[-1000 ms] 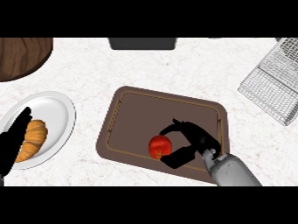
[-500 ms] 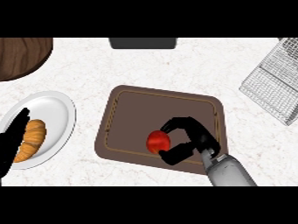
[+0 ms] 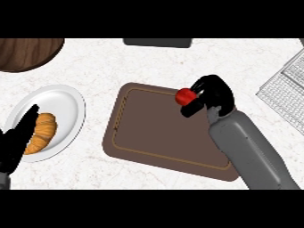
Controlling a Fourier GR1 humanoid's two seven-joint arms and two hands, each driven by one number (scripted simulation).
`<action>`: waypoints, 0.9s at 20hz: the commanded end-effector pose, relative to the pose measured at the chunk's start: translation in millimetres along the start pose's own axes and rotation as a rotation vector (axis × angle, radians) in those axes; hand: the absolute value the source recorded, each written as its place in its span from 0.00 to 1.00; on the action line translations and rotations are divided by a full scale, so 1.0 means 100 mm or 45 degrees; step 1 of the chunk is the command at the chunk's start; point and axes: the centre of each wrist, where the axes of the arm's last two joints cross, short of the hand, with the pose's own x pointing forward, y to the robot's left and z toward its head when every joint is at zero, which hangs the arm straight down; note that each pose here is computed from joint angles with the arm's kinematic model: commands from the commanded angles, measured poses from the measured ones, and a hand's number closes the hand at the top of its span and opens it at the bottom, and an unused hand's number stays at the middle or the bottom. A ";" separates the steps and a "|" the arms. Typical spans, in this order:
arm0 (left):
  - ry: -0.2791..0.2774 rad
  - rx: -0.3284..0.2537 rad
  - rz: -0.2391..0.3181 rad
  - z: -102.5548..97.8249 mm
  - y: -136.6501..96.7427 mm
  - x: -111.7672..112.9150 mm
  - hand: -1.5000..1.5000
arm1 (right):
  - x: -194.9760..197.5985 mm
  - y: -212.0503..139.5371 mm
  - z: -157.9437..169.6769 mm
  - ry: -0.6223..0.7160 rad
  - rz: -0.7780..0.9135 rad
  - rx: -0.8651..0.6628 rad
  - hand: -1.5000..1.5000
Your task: Pick the tomato from the tray and place it in the tiered basket
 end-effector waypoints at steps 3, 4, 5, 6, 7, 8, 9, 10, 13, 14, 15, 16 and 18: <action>0.023 -0.033 -0.012 -0.08 -0.05 0.09 0.50 | 0.66 -0.38 -0.06 0.201 0.024 -0.564 1.00; 0.042 -0.047 0.009 -0.01 -0.08 -0.04 0.50 | 0.72 -0.42 -0.08 0.231 0.022 -0.625 1.00; 0.045 -0.058 0.000 -0.01 -0.06 -0.03 0.50 | 0.78 -0.50 -0.10 0.244 0.074 -0.721 1.00; 0.048 -0.054 -0.002 -0.02 -0.14 -0.03 0.50 | 0.91 -0.58 -0.05 0.247 0.081 -0.787 1.00; 0.040 -0.038 0.006 -0.08 -0.08 0.01 0.50 | 1.04 -0.61 0.01 0.230 0.083 -0.845 1.00; 0.052 -0.046 -0.002 -0.05 -0.07 0.00 0.50 | 1.16 -0.72 0.07 0.229 0.069 -0.908 1.00; 0.049 -0.035 -0.005 -0.06 -0.13 -0.04 0.50 | 1.19 -0.94 0.00 0.261 0.052 -0.959 1.00; 0.056 -0.030 0.005 -0.03 -0.11 -0.05 0.50 | 1.29 -0.86 0.04 0.276 0.083 -0.989 1.00; 0.068 -0.024 0.036 -0.05 -0.14 -0.07 0.50 | 1.51 -0.93 0.13 0.262 0.081 -1.063 1.00; 0.058 -0.023 0.016 -0.10 -0.15 0.01 0.50 | 1.53 -0.93 0.10 0.260 0.036 -1.081 1.00; 0.045 -0.037 -0.001 0.00 -0.10 -0.09 0.50 | 1.60 -1.05 0.13 0.271 0.002 -1.089 1.00; 0.031 -0.026 0.019 -0.03 -0.04 0.04 0.50 | 1.58 -1.12 0.10 0.270 -0.024 -1.120 1.00; 0.050 -0.030 0.007 0.00 -0.07 -0.07 0.50 | 1.54 -1.11 0.03 0.269 -0.030 -1.162 1.00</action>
